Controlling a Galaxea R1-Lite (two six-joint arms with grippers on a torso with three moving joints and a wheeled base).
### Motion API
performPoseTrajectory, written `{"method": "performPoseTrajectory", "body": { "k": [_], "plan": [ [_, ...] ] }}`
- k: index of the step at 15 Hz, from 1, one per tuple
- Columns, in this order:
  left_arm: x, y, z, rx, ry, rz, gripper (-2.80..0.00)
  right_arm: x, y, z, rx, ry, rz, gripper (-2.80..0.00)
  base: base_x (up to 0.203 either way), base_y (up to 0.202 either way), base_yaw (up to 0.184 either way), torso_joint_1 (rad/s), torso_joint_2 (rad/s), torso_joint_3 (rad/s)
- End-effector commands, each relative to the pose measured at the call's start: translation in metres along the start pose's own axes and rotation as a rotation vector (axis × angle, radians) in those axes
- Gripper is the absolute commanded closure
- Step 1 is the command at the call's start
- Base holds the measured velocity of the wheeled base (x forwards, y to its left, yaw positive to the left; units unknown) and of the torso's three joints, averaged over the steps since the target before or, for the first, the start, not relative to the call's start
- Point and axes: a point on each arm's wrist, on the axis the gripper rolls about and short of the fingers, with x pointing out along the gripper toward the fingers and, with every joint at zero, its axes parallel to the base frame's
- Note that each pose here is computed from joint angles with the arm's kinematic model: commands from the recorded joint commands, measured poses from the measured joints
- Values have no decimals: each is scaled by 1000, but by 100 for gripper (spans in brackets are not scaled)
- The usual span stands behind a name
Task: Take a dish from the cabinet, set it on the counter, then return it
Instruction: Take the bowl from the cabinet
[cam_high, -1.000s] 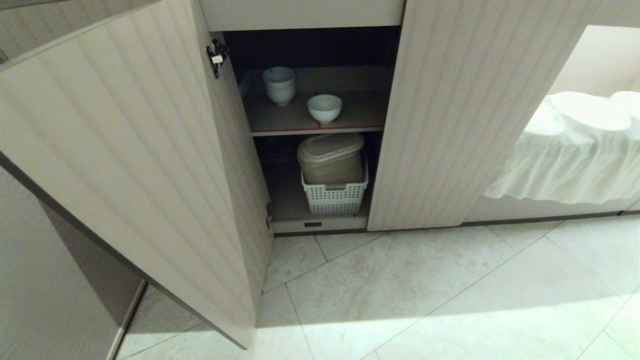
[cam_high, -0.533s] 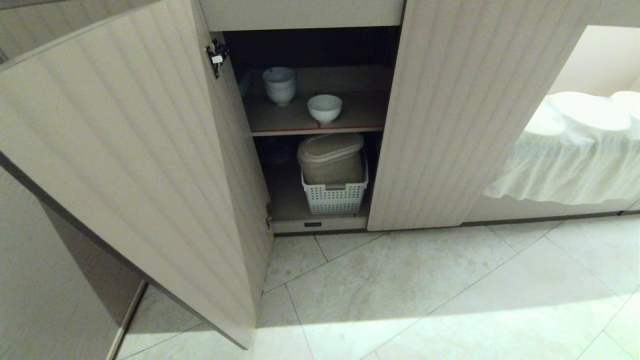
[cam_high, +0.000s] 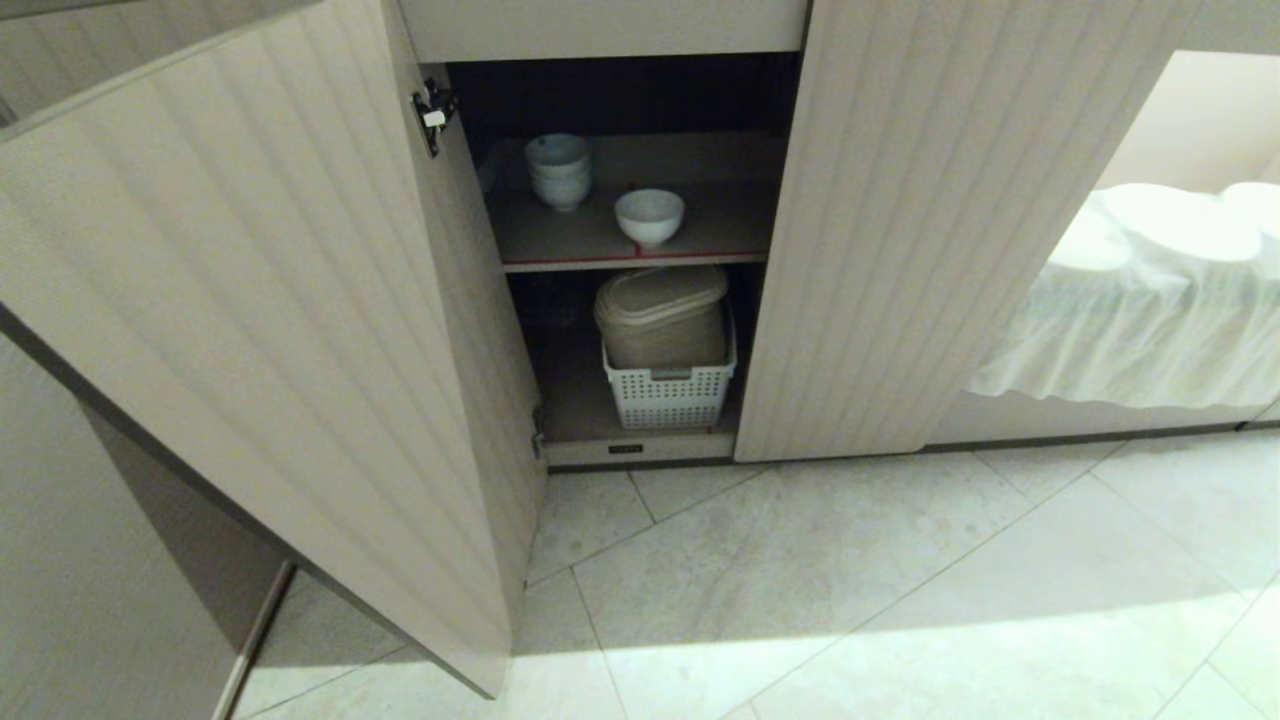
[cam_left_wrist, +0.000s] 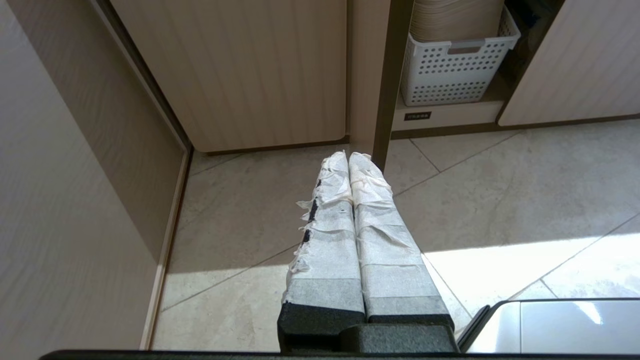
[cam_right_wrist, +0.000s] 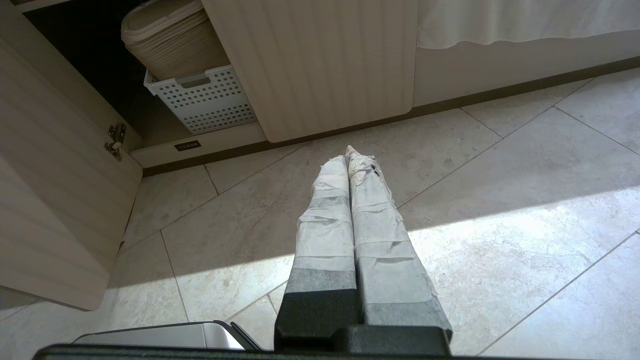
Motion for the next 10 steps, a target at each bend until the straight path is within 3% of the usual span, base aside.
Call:
{"method": "performPoseTrajectory", "body": {
  "k": [1, 10],
  "plan": [
    [0, 0, 0, 0, 1, 0, 0, 0, 0, 0, 1, 1, 0, 0, 0, 0, 0, 0, 0, 0],
    [0, 0, 0, 0, 1, 0, 0, 0, 0, 0, 1, 1, 0, 0, 0, 0, 0, 0, 0, 0]
  ]
}}
